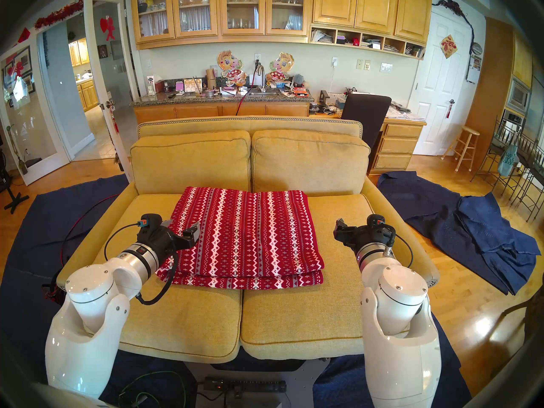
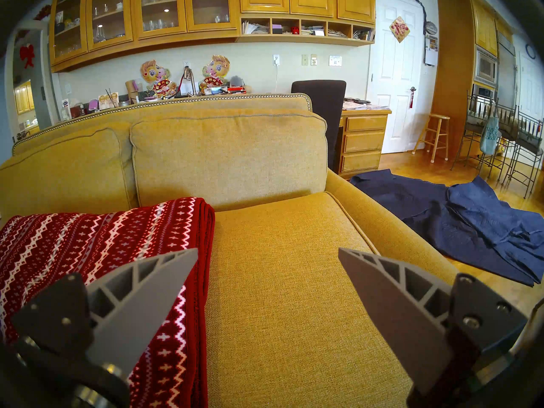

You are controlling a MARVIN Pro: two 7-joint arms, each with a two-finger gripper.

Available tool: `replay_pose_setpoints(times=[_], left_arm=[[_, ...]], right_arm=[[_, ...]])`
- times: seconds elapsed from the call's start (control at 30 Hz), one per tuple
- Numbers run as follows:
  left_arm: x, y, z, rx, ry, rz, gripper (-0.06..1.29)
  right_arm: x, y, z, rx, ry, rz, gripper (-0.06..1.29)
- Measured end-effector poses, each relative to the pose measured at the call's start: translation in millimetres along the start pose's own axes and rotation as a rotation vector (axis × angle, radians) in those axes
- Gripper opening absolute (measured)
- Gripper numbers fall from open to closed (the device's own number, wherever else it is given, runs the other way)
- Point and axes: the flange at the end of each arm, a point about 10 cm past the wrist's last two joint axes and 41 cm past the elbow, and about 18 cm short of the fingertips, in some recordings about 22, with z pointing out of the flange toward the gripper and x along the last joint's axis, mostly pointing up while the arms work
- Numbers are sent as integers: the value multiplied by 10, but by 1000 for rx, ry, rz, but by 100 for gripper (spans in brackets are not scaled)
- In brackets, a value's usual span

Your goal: Fold the blanket in half twice

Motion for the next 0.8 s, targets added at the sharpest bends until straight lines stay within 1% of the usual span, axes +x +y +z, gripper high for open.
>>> replay_pose_setpoints(times=[0.17, 0.37, 0.47, 0.6, 0.73, 0.8], left_arm=[[106, -98, 34, 3, -29, -4, 126], [206, -306, 91, 16, -66, -27, 126], [207, -441, 144, 24, -95, -49, 126], [198, -558, 195, 29, -123, -67, 126], [178, -721, 291, 33, -165, -90, 126], [175, -751, 312, 34, -173, -94, 126]], right_arm=[[-3, 1, 1, 0, -1, 0, 124], [-11, 2, 4, 0, -3, 0, 124], [-15, 3, 6, 0, -4, 0, 124], [-18, 4, 7, -1, -5, 0, 124], [-26, 5, 10, -1, -7, -1, 124], [-27, 5, 11, -1, -7, -1, 124]])
